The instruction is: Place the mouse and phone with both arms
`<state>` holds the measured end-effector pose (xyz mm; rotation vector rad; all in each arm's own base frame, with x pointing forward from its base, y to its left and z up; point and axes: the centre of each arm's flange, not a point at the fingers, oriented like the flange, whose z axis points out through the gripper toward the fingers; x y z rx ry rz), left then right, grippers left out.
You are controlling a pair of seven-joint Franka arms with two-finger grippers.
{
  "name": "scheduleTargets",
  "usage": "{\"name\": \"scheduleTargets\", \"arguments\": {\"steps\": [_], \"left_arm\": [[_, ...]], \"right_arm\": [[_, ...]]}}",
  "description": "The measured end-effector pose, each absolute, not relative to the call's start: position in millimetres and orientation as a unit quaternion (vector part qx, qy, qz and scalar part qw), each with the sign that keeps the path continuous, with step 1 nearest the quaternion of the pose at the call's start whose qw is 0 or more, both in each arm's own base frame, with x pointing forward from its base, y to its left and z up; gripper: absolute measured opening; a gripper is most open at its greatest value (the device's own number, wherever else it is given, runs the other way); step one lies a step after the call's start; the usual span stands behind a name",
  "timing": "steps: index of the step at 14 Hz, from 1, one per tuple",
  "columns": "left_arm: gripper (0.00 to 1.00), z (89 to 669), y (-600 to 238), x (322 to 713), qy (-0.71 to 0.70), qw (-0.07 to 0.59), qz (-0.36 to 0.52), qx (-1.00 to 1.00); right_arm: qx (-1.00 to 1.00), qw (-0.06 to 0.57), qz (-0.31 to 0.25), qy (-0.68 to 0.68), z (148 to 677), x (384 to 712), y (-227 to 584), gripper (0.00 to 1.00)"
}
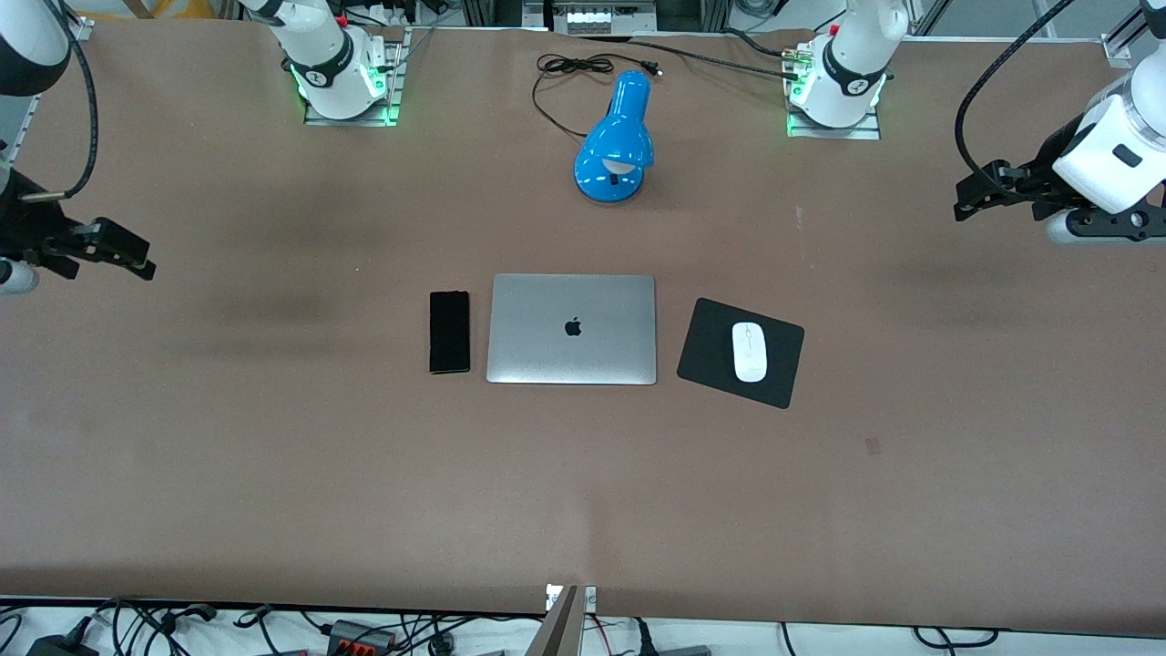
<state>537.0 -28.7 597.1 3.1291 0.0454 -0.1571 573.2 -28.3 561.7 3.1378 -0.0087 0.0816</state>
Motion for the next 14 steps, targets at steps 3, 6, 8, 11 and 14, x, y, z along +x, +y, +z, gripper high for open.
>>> {"name": "scheduleTargets", "arguments": {"steps": [3,6,8,11,14], "left_arm": [[1.00,597.1,-28.7,537.0,0.014,0.004,-0.050,0.999],[1.00,597.1,-28.7,537.0,0.014,0.004,-0.050,0.999],[1.00,597.1,-28.7,537.0,0.014,0.004,-0.050,0.999],[1.00,597.1,-28.7,537.0,0.014,0.004,-0.050,0.999],[1.00,597.1,-28.6,537.0,0.015,0.004,-0.050,0.999]], "right_arm": [[1.000,0.001,0.021,-0.003,559.8,554.5,-27.9,1.00],[1.000,0.001,0.026,-0.003,564.2,552.0,-28.6,1.00],[1.000,0.001,0.029,-0.003,566.4,552.2,-29.6,1.00],[1.000,0.001,0.029,-0.004,567.7,551.7,-30.4,1.00],[1.000,0.000,0.023,0.001,567.2,549.8,-30.3,1.00]]}}
